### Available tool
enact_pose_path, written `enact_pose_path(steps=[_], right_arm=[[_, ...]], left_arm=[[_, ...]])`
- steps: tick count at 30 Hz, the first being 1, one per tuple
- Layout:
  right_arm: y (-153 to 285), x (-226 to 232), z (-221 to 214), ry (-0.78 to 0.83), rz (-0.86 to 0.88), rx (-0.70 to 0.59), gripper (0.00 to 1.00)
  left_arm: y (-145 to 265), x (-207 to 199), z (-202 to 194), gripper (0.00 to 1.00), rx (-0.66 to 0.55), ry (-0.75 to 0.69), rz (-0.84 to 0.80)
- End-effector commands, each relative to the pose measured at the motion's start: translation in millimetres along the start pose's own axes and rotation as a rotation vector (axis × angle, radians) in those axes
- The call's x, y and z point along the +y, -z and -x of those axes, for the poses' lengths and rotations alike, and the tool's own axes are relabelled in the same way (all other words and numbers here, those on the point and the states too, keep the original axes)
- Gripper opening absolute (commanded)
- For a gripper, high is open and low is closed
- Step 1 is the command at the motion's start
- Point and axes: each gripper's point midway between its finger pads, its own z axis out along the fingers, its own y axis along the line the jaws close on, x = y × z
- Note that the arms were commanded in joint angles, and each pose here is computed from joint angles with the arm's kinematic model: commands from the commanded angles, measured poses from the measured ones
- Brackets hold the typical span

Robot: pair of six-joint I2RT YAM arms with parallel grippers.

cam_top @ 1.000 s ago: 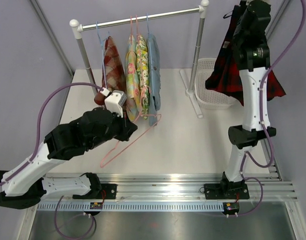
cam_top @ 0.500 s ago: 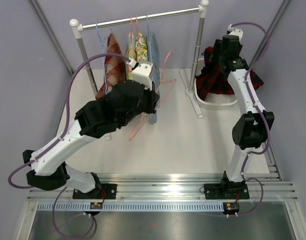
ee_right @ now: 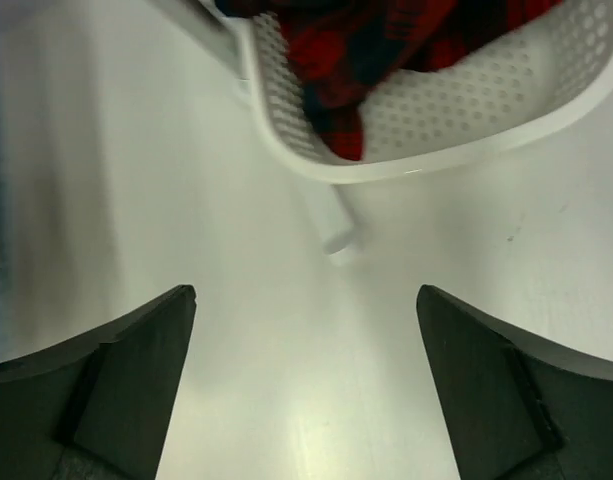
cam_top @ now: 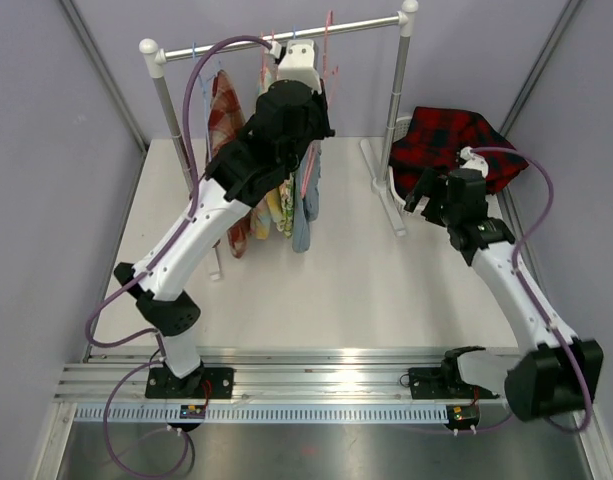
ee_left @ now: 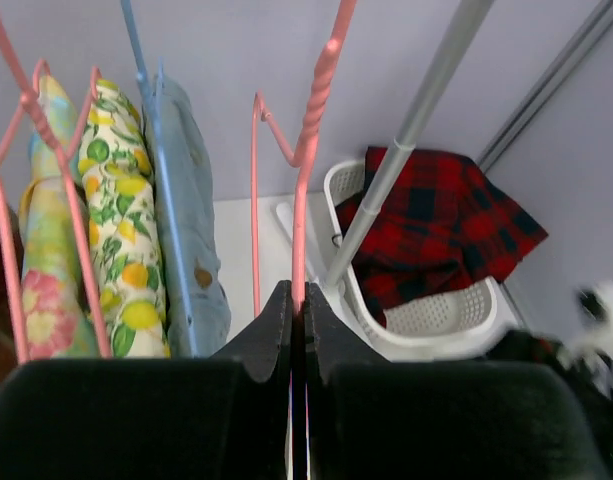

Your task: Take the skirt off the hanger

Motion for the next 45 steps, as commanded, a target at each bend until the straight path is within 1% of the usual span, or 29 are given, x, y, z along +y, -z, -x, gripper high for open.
enact_pose_path(steps=[1, 2, 3, 4, 5, 7, 8, 9, 11, 14, 15, 18, 19, 27, 30, 31, 32, 34, 35, 38, 39, 41, 42, 43, 45], right_arm=[[57, 36, 13, -0.048, 0.191, -0.118, 1.0], [63, 35, 2, -0.04, 0.207, -0.108, 0.99], [81, 36, 4, -0.038, 0.236, -0.133, 0.99], [87, 36, 0, -0.034, 0.245, -0.131, 0.99], [93, 34, -3, -0.031, 0.251, -0.132, 0.99], [110, 29, -4, -0.019, 0.256, -0.138, 1.0], [115, 27, -4, -0.015, 0.254, -0.14, 1.0], [123, 24, -5, -0.012, 0.256, -0.144, 1.0], [132, 23, -4, -0.005, 0.263, -0.157, 0.99], [142, 22, -5, -0.006, 0.279, -0.159, 1.0], [143, 22, -6, -0.009, 0.282, -0.155, 0.99], [146, 23, -7, -0.02, 0.294, -0.155, 0.99], [147, 24, -7, -0.021, 0.297, -0.153, 0.99], [154, 25, -6, -0.032, 0.311, -0.16, 0.99], [157, 24, -6, -0.035, 0.311, -0.161, 0.99], [160, 24, -4, -0.036, 0.312, -0.167, 0.99], [162, 23, -5, -0.038, 0.31, -0.167, 0.99], [166, 23, -3, -0.038, 0.317, -0.173, 0.99], [169, 22, -3, -0.039, 0.316, -0.176, 0.99], [174, 20, -4, -0.045, 0.314, -0.178, 1.0], [176, 19, -4, -0.045, 0.317, -0.18, 0.99], [180, 19, -5, -0.051, 0.323, -0.183, 0.99], [181, 18, -6, -0.051, 0.323, -0.183, 1.0], [182, 18, -6, -0.054, 0.324, -0.184, 0.99], [184, 17, -8, -0.055, 0.327, -0.182, 1.0]], left_arm=[[-15, -24, 52, 0.0, -0.195, 0.071, -0.086], [-18, -28, 66, 0.0, -0.251, 0.086, -0.103], [-22, -32, 71, 0.0, -0.273, 0.088, -0.115], [-40, -39, 61, 0.0, -0.275, 0.081, -0.113], [-37, -38, 78, 0.0, -0.316, 0.098, -0.111], [-59, -38, 67, 0.0, -0.304, 0.115, -0.098], [-62, -38, 68, 0.0, -0.31, 0.132, -0.103], [-70, -37, 60, 0.0, -0.299, 0.138, -0.104], [-82, -36, 53, 0.0, -0.301, 0.168, -0.111], [-98, -35, 39, 0.0, -0.274, 0.188, -0.108], [-107, -36, 28, 0.0, -0.253, 0.184, -0.104], [-109, -36, 21, 0.0, -0.228, 0.195, -0.105], [-110, -38, 12, 0.0, -0.203, 0.189, -0.112], [-92, -37, 7, 0.05, -0.141, 0.196, -0.134], [-79, -42, 11, 0.23, -0.131, 0.188, -0.164], [-75, -44, 11, 0.38, -0.13, 0.179, -0.169], [-62, -48, 21, 0.43, -0.146, 0.164, -0.181], [-48, -48, 30, 0.53, -0.164, 0.145, -0.174], [-30, -51, 44, 0.61, -0.19, 0.136, -0.19], [-6, -44, 60, 0.65, -0.216, 0.119, -0.165], [8, -35, 68, 0.66, -0.225, 0.123, -0.147], [17, -22, 72, 0.66, -0.231, 0.114, -0.107], [28, -12, 81, 0.68, -0.257, 0.122, -0.081], [24, -6, 68, 0.69, -0.231, 0.093, -0.054], [27, 5, 64, 0.69, -0.222, 0.076, -0.012]])
